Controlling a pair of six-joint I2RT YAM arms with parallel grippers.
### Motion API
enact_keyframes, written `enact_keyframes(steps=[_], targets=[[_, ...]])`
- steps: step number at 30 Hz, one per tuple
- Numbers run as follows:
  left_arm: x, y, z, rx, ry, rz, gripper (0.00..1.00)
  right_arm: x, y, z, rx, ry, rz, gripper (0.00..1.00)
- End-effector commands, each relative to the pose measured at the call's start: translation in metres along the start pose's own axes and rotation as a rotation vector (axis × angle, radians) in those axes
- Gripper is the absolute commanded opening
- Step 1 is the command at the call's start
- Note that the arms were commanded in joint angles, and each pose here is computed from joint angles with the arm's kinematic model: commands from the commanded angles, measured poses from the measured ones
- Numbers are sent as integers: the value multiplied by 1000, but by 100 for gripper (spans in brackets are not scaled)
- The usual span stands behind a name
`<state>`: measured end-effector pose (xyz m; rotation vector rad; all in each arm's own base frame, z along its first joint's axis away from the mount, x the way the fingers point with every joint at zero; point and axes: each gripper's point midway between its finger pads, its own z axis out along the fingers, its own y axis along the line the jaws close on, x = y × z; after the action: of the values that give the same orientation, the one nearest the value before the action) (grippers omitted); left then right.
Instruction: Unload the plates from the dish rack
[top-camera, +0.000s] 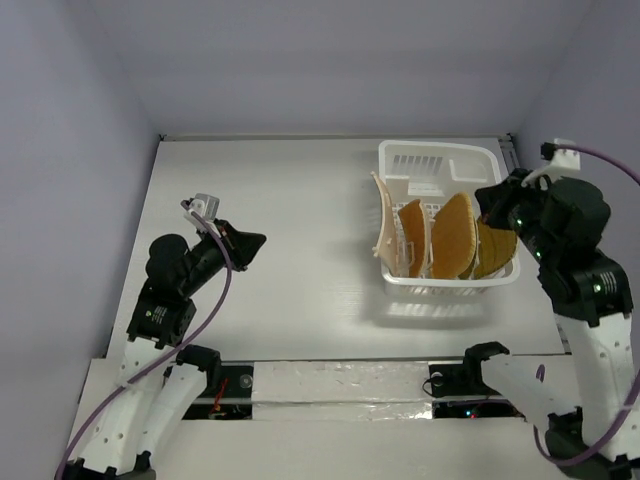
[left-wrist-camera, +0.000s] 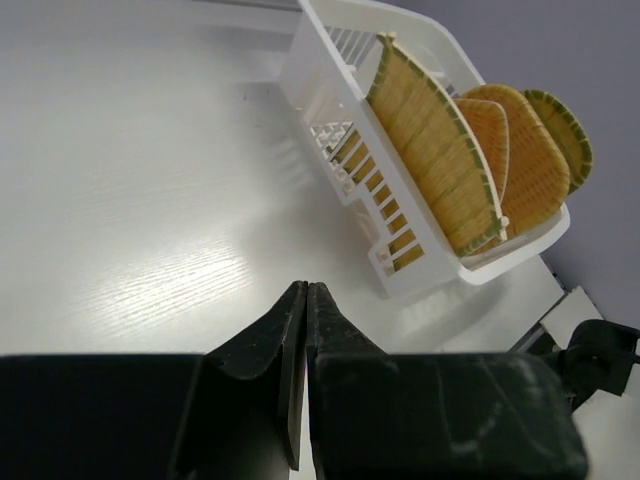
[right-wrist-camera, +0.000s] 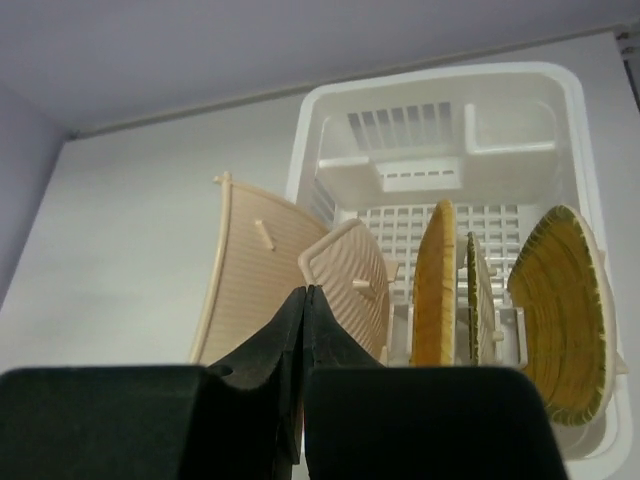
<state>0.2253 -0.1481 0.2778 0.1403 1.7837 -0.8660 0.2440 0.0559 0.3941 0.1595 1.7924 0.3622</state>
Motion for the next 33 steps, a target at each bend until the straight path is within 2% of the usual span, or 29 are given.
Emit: enact_keyframes(steps=[1,3,4,5,6,7,8,9,10,11,12,15,18,28,33], targets=[[4,9,2,-33,-20,23,0,1,16,18,28,54,-52,0],[6,10,3,-33,-16,22,0,5,27,28,63,74,-82,0],[6,9,3,-31,-15,24,0,12,22,34,138,93,-110,0],[6,10,2,-34,-18,24,0,31,39,49,130,156,-148,1],[6,11,2,-40,-20,22,0,35,43,55,145,167,-162,6],[9,10,2,-38,-13,21,3,40,43,60,182,176,-174,25],[9,10,2,-36,-14,20,8,52,51,70,186,206,-201,39],[11,7,1,-28,-10,19,19,53,56,74,186,207,-207,51],[10,7,1,-26,-13,20,24,57,60,79,190,218,-211,64],[10,7,1,-28,-14,20,30,59,65,83,188,225,-213,66],[9,7,0,-31,-17,22,40,69,75,90,182,249,-238,67],[8,10,-1,-51,-27,17,52,81,89,105,204,281,-278,68],[7,9,-3,-53,-36,16,57,89,89,113,258,303,-314,68],[4,9,-7,-77,-57,15,57,138,78,135,347,416,-399,58],[3,10,-10,-89,-67,14,57,150,76,141,385,442,-440,46]])
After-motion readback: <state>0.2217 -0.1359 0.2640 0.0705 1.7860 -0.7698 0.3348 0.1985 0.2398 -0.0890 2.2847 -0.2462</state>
